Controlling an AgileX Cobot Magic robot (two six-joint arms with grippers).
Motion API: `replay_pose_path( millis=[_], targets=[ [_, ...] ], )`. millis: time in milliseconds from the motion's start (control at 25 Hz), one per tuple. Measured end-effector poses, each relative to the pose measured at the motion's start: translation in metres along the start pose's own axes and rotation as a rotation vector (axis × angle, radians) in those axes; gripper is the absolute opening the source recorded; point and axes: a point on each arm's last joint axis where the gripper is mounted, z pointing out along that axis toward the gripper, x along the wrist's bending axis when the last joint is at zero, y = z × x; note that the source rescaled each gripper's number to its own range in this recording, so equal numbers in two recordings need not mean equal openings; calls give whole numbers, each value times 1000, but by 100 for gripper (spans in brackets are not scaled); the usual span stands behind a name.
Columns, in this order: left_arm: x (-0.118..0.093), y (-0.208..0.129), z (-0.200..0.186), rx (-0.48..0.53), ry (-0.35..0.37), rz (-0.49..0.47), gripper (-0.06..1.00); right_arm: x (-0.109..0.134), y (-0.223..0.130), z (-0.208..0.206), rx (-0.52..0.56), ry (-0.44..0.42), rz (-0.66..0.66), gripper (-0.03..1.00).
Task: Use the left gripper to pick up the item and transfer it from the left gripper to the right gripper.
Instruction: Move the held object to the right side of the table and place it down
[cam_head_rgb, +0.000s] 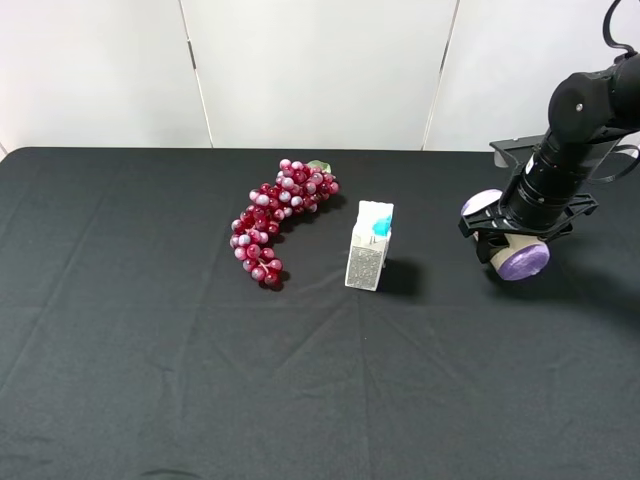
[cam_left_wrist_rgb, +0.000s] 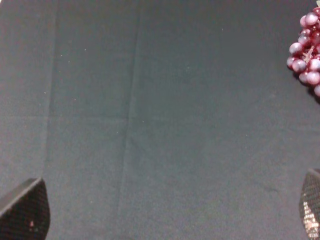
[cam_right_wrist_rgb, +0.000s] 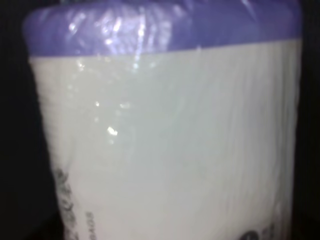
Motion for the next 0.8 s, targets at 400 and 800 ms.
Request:
replay_pose_path(
  millis=[400, 800],
  targets=[
    [0, 0, 0, 0, 0, 0, 100, 2, 2, -1, -8, 18, 17, 97],
    [0, 0, 0, 0, 0, 0, 100, 1, 2, -5, -19, 18, 19, 100]
  ],
)
